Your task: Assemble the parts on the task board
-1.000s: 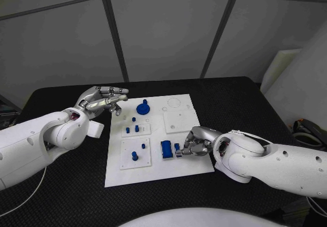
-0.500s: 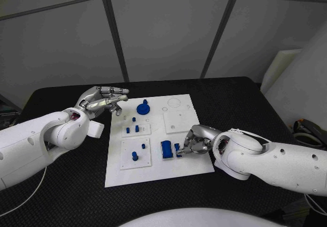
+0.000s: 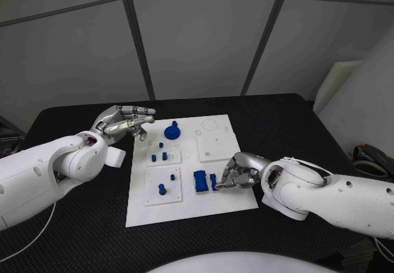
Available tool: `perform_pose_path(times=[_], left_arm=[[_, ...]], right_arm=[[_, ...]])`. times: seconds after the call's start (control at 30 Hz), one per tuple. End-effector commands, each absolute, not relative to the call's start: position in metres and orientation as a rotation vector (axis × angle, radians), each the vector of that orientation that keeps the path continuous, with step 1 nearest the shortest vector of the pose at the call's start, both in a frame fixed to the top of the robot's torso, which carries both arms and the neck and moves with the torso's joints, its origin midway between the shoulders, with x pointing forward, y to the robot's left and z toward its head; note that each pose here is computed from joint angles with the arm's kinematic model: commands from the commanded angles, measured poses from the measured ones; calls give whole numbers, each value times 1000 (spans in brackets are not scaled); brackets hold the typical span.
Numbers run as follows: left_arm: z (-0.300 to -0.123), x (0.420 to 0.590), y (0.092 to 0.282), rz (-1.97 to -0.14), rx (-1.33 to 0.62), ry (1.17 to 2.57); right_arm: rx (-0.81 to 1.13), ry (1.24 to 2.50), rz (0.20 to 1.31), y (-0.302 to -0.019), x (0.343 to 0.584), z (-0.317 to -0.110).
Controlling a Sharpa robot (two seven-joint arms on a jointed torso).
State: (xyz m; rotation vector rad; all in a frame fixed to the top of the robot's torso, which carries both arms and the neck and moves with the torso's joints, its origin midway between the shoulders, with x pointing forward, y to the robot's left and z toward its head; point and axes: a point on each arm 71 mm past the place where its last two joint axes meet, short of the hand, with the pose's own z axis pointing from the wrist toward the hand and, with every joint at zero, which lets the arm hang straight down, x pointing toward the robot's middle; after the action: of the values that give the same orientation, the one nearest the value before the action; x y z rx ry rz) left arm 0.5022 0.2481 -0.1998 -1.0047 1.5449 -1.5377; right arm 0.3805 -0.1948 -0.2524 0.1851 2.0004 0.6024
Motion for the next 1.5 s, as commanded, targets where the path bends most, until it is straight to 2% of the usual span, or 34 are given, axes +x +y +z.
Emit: perform_pose_path(times=[0.03, 0.2, 0.4, 0.53, 0.8, 1.0, 1.27, 1.3, 1.5], left_arm=[[-199, 502, 247, -1548, -992, 1546], [-199, 504, 246, -1554, -1043, 1523], [-201, 509, 247, -1545, -1129, 1463], [-205, 517, 250, -1517, -1181, 1402], [-214, 537, 255, -1433, -1275, 1249], [-219, 550, 252, -1366, -1291, 1154], [-222, 555, 246, -1315, -1292, 1098], [-226, 554, 242, -1346, -1299, 1180], [-226, 548, 238, -1336, -1292, 1183]], right_arm=[[321, 1990, 785, -196, 384, -247], [553, 1942, 964, -208, 400, -242], [850, 1757, 1143, -227, 439, -237], [952, 1633, 1211, -238, 468, -240], [994, 1493, 1258, -240, 513, -253], [991, 1434, 1259, -235, 535, -261], [981, 1401, 1261, -230, 547, -266], [995, 1441, 1197, -232, 546, -270], [1007, 1420, 1206, -229, 542, -267]])
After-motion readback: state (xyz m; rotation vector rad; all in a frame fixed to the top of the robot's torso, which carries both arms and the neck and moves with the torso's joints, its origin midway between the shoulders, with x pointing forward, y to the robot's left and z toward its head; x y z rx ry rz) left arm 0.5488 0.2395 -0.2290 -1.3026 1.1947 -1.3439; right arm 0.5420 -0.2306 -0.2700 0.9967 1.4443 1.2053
